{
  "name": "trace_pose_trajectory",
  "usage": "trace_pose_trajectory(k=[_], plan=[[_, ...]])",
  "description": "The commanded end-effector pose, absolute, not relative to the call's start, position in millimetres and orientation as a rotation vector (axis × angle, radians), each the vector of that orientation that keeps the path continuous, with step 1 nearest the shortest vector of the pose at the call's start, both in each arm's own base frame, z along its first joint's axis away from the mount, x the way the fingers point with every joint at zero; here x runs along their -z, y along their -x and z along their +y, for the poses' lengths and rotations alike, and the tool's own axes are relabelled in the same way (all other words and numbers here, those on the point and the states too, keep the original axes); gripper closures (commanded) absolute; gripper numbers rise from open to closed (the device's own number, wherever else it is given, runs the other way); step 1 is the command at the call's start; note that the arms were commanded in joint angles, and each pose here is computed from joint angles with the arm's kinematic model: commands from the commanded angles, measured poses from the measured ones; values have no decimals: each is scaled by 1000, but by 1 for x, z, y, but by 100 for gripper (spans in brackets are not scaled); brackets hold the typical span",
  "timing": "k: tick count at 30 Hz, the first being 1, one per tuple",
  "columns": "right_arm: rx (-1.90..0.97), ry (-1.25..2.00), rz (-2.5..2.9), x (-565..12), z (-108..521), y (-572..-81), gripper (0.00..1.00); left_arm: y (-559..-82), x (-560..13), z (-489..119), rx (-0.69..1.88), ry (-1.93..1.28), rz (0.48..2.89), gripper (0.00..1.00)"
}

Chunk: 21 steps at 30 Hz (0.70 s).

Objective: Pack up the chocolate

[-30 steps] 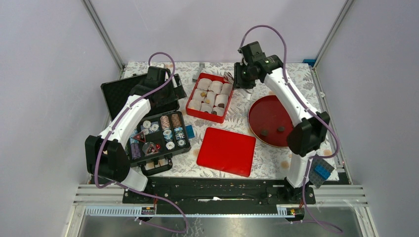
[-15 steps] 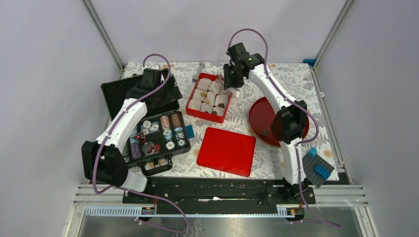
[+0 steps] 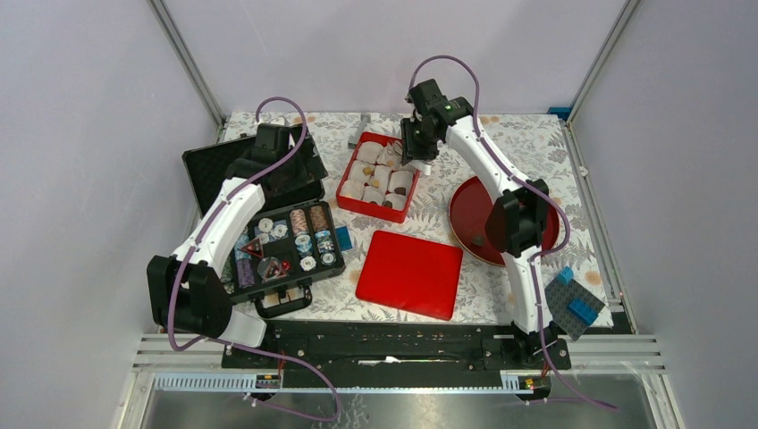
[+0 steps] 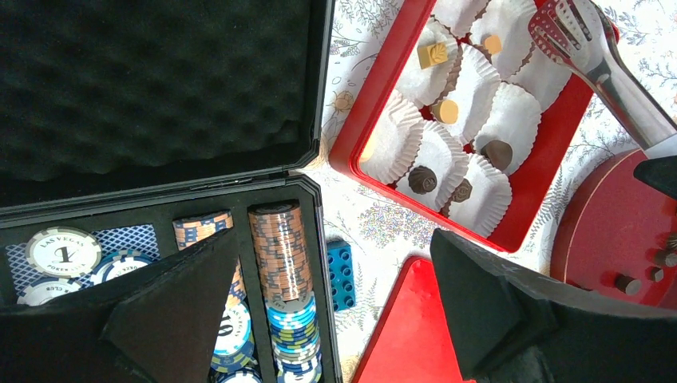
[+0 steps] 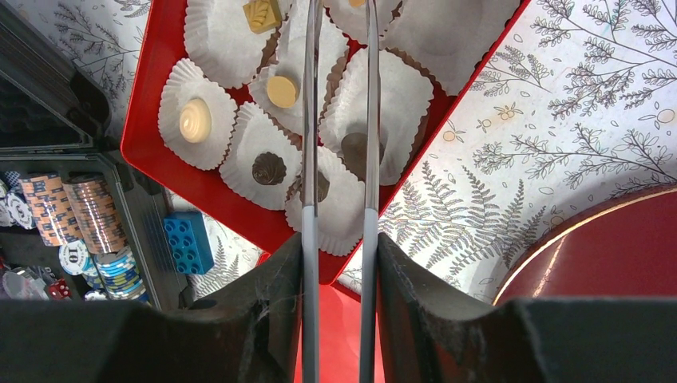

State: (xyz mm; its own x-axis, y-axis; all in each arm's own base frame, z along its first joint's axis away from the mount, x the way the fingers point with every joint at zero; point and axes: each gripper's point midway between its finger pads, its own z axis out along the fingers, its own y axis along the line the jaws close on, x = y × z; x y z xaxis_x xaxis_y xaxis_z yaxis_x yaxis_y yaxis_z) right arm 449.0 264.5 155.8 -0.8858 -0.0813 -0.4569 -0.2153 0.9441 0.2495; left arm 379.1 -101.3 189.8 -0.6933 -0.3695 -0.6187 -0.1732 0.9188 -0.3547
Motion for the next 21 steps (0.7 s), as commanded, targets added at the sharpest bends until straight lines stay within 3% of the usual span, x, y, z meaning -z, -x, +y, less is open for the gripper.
trace_pose_trajectory(k=[1, 4, 12, 21], plan=[[-458, 238, 2579, -177, 275, -456, 59, -385, -213, -94, 341, 391, 2268, 1], [-457, 239, 2568, -180, 275, -459, 61, -386, -216, -93, 340, 393, 2259, 1], [-317, 236, 2478, -222, 244, -452, 82, -388, -218, -95, 347, 391, 2261, 1], [-106, -104, 2425, -243, 108, -405, 81, -390, -205, -101, 380, 407, 2288, 1]])
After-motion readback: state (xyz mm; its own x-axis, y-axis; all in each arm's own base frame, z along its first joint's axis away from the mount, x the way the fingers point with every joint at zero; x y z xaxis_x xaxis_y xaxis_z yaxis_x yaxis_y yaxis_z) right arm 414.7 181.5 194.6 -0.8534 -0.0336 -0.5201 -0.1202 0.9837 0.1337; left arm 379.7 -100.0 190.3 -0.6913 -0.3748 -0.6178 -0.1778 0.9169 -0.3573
